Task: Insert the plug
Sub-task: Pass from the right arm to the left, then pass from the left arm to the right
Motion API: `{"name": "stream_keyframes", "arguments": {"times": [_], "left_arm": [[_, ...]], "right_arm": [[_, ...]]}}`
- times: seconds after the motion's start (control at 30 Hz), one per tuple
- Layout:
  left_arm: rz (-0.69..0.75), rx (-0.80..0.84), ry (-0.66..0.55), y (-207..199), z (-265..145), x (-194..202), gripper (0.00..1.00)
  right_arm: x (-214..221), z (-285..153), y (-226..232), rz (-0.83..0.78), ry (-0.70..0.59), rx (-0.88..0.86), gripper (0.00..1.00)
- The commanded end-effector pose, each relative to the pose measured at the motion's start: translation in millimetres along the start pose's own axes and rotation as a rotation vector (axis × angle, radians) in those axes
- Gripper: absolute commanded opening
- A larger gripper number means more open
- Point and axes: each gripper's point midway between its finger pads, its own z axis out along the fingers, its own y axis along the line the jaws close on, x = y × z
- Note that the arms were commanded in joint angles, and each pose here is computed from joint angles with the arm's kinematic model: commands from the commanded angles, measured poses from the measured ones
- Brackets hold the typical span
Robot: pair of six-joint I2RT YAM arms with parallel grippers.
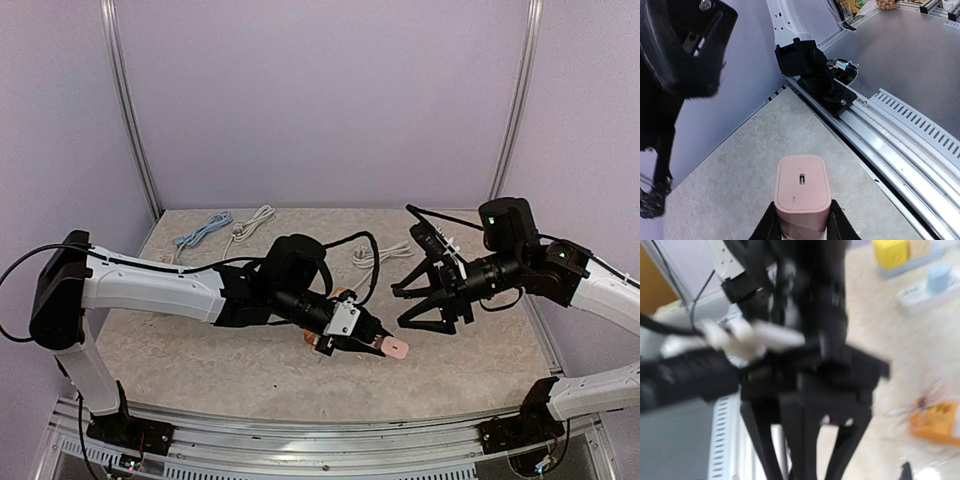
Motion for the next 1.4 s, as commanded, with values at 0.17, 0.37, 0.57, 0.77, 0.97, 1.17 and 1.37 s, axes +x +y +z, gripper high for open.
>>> {"name": "stream_keyframes", "arguments": {"times": [0.17,0.37,0.57,0.77,0.97,1.17,1.37], "left_arm": [[-0.318,-0.134,0.062,22.3,3.9,3.9,0.00],[-0.483,-0.273,0.150,40.8,3.1,18.9,0.00],[-0.523,-0.336,0.177,44.0,0.2,24.0,0.00],[-0.524,-0.375,0.178,49.2,-2.7,24.5,0.00],[-0.501,-0.361,0.127,44.9,-4.7,15.3,0.00],[-0.464,-0.341,0.054,42.0,-7.9,-2.7,0.00],[-0.454,-0.332,0.014,43.4,-10.6,-14.6,0.00]], "right_arm": [[-7.8,-28.4,-14.2,-0.241,0.095,0.218,0.74],[-4.5,-30.5,-12.9,-0.378,0.091,0.227,0.74],[12.2,-22.6,-28.0,-0.362,0.179,0.246,0.74],[18.8,-17.3,-28.9,-0.343,0.196,0.225,0.70],[27.7,-15.4,-24.2,-0.372,0.192,0.202,0.66],[30.8,-11.2,-27.0,-0.379,0.197,0.196,0.63],[34.5,-5.4,-28.7,-0.378,0.209,0.187,0.61]]}}
